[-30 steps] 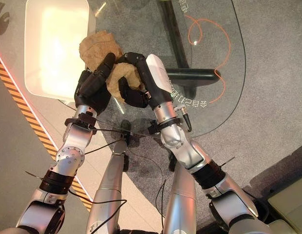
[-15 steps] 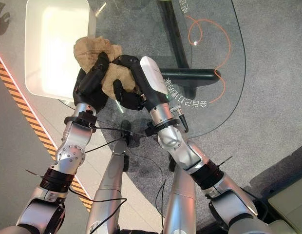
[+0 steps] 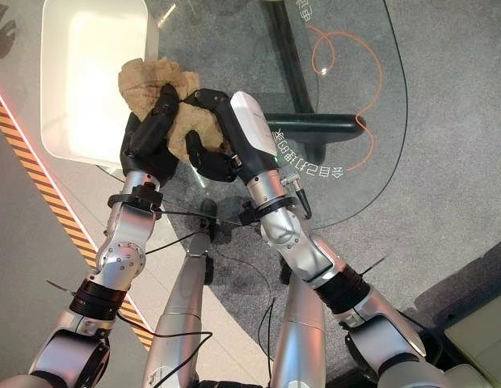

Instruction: Wipe the table with a cloth and put it in the basket.

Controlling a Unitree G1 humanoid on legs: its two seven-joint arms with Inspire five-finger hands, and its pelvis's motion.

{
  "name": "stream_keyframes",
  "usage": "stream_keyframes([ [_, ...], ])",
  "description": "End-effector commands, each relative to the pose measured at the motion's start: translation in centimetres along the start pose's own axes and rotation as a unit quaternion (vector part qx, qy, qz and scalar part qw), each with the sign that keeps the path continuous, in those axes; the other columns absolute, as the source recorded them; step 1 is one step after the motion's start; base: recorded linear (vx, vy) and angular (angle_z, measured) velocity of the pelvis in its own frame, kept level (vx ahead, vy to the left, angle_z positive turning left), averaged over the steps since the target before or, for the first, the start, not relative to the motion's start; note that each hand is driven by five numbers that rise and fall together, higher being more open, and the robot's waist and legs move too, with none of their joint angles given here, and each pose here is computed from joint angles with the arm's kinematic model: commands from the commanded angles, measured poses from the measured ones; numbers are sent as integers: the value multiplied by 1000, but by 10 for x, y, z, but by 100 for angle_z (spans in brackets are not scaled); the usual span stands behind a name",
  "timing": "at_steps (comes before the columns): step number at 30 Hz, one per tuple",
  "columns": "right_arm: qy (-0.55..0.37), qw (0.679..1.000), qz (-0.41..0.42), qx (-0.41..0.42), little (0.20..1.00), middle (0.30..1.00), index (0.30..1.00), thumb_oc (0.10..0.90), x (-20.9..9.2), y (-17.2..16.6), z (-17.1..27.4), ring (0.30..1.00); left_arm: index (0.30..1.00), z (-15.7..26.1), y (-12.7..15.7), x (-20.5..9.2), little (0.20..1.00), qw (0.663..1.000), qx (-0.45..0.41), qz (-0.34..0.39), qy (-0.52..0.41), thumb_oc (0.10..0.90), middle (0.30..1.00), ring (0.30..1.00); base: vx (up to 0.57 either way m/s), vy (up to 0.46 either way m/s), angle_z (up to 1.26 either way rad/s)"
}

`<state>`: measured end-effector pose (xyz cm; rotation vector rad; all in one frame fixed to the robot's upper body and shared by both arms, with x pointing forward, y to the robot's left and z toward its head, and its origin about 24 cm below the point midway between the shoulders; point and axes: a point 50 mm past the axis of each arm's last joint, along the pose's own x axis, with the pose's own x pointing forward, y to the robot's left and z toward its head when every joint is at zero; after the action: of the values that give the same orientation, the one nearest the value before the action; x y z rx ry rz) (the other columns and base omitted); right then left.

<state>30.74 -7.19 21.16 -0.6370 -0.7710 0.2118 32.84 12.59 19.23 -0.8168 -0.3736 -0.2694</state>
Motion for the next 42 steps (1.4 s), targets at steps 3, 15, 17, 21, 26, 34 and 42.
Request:
stream_keyframes([
  [3, -223, 970, -77, 62, 900, 900, 900, 800, 23, -28, 92, 900, 300, 50, -40, 9, 200, 985, -6, -77, -151, 100, 300, 300, 0, 0, 0],
  [15, -220, 970, -84, 64, 900, 900, 900, 800, 24, -26, 92, 900, 300, 66, -34, 4, 200, 973, 2, -14, -230, 100, 300, 300, 0, 0, 0],
  [17, -221, 969, -84, 65, 900, 900, 900, 800, 25, -26, 93, 900, 300, 67, -34, 4, 200, 970, 1, -4, -242, 100, 300, 300, 0, 0, 0],
  [21, -219, 970, -84, 66, 900, 900, 900, 800, 26, -26, 94, 900, 300, 71, -34, 4, 200, 967, 4, 9, -256, 100, 300, 300, 0, 0, 0],
  [26, -219, 970, -84, 67, 900, 900, 900, 800, 26, -24, 95, 900, 300, 73, -34, 3, 200, 963, 4, 23, -268, 100, 300, 300, 0, 0, 0],
  [34, -220, 969, -86, 68, 900, 900, 900, 800, 27, -24, 96, 900, 300, 77, -29, 2, 200, 957, -2, 45, -285, 100, 300, 300, 0, 0, 0],
  [42, -220, 969, -88, 70, 900, 900, 900, 800, 27, -24, 96, 900, 300, 80, -28, 1, 200, 952, -22, 57, -300, 100, 300, 300, 0, 0, 0],
])
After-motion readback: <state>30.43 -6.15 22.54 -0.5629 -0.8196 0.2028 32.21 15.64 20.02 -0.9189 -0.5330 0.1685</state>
